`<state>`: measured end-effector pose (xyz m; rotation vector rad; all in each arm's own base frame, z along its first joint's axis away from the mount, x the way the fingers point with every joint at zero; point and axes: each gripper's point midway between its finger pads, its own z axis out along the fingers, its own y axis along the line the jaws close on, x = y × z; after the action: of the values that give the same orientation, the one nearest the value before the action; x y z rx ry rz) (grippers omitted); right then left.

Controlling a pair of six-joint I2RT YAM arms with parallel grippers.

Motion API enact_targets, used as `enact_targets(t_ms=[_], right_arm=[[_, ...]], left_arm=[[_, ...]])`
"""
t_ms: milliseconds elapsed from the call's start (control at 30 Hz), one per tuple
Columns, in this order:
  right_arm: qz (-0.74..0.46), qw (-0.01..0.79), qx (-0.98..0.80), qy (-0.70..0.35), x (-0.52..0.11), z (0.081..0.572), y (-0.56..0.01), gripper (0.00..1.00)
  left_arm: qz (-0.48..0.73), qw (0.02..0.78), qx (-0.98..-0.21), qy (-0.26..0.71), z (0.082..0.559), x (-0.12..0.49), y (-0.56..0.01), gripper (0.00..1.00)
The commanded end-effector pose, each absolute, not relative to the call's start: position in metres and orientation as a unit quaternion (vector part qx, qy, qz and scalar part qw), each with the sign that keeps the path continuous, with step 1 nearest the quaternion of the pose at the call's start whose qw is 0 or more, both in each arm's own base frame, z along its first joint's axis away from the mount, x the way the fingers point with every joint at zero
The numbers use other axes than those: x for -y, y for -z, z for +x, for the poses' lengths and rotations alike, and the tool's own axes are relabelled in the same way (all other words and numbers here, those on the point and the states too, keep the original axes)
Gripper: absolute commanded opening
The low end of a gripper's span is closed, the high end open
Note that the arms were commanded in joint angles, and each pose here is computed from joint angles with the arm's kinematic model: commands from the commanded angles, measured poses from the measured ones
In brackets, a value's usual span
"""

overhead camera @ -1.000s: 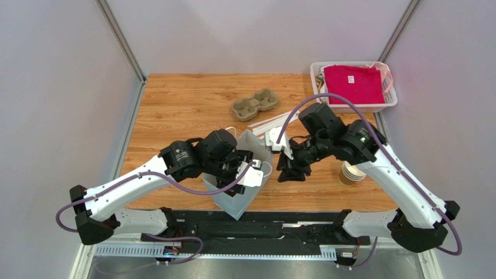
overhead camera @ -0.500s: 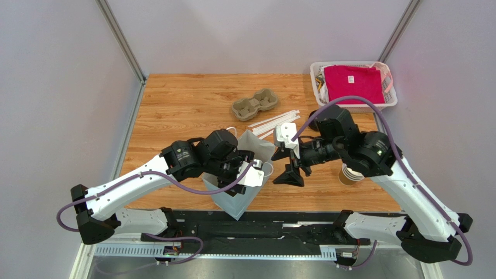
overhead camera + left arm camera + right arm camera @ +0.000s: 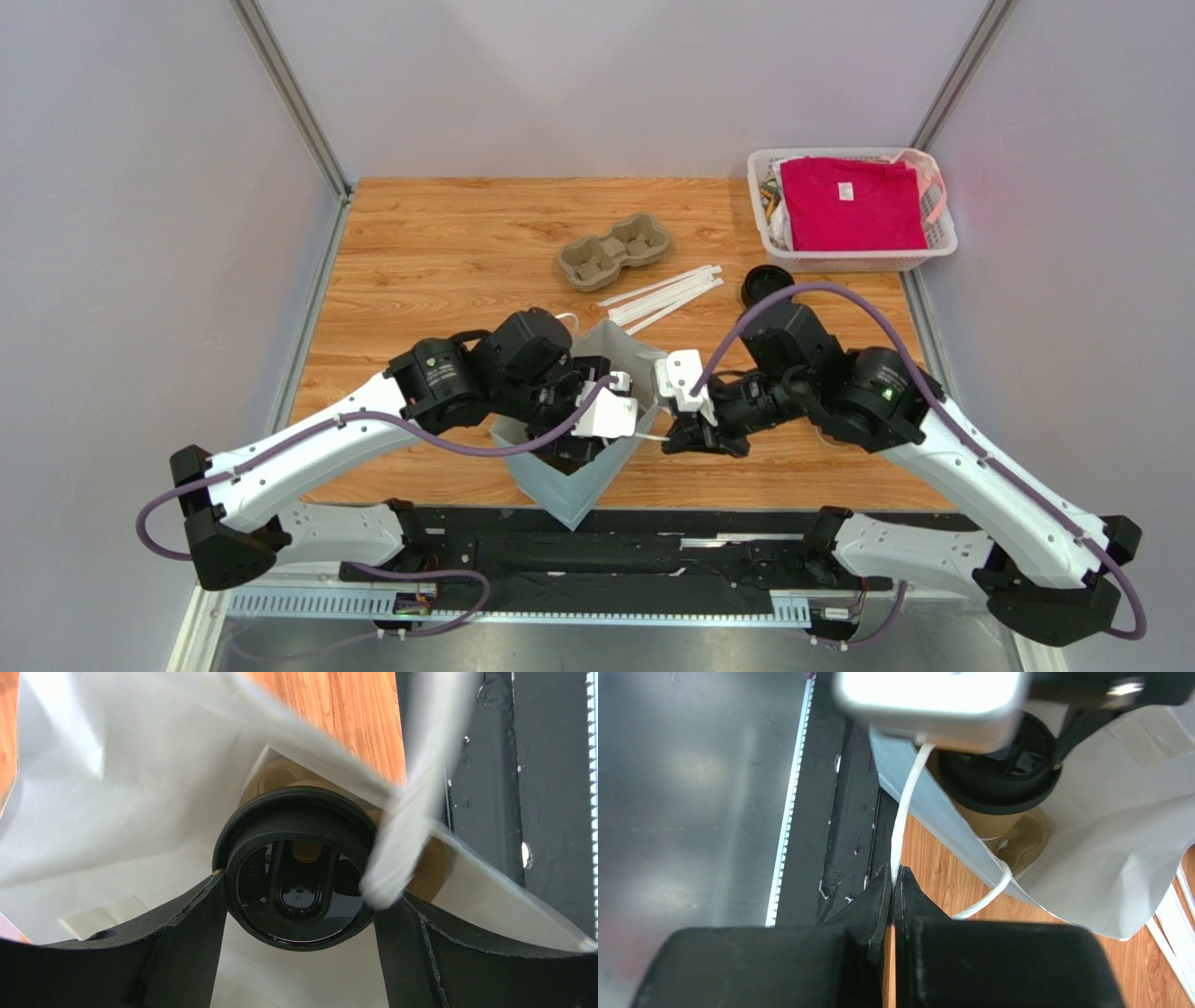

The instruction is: Pack the takeout coffee

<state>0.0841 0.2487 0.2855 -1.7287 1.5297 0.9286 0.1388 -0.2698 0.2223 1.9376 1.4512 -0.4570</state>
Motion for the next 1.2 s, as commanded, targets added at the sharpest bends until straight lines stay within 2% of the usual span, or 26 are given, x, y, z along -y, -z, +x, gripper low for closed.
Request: enact_targets(t_ms=[0,200,533,600,633,667,700,733,833,933,1067,1167], right_arm=[[-0.688,0.332,-0.552,-0.336,-0.238,0.073,-0.279,0.0],[-0.713,0.321,-0.528,-0.332,-0.238,0.061,-0.272,0.0],[-0.738,0.336,-0.487,-0.324,-0.247,0.054,-0.284,0.01],[-0.733,0.345,-0.491,-0.32,-0.253,0.06,-0.295,0.11],[-0.731,0.343,-0.499,-0.315,-0.253,0.062,-0.299,0.29],[-0.724,0.352,-0.504,-0.312,-0.256,0.066,-0.313,0.4],[-0.708,0.359,-0.53,-0.299,-0.255,0.075,-0.32,0.46],[-0.702,0.354,-0.546,-0.29,-0.249,0.078,-0.322,0.58],[-0.664,0.379,-0.58,-0.279,-0.237,0.092,-0.35,0.73],[-0.616,0.392,-0.624,-0.278,-0.229,0.103,-0.365,0.79],[-0.558,0.418,-0.669,-0.257,-0.218,0.121,-0.369,0.8],[-0.51,0.438,-0.701,-0.24,-0.211,0.154,-0.365,0.82]], left_arm=[[0.702,0.358,-0.581,0.206,0.14,0.279,-0.241,0.0],[0.651,0.355,-0.637,0.212,0.16,0.278,-0.244,0.0],[0.626,0.336,-0.676,0.195,0.177,0.281,-0.236,0.0],[0.635,0.329,-0.67,0.197,0.175,0.281,-0.233,0.0],[0.646,0.326,-0.662,0.194,0.174,0.28,-0.23,0.0],[0.655,0.317,-0.659,0.194,0.171,0.277,-0.225,0.0],[0.665,0.312,-0.65,0.195,0.167,0.276,-0.223,0.0],[0.678,0.306,-0.64,0.192,0.165,0.273,-0.22,0.0],[0.693,0.303,-0.623,0.198,0.157,0.269,-0.217,0.0],[0.711,0.3,-0.604,0.2,0.154,0.268,-0.212,0.0],[0.724,0.293,-0.592,0.198,0.153,0.27,-0.208,0.0],[0.736,0.287,-0.579,0.204,0.149,0.27,-0.206,0.0]])
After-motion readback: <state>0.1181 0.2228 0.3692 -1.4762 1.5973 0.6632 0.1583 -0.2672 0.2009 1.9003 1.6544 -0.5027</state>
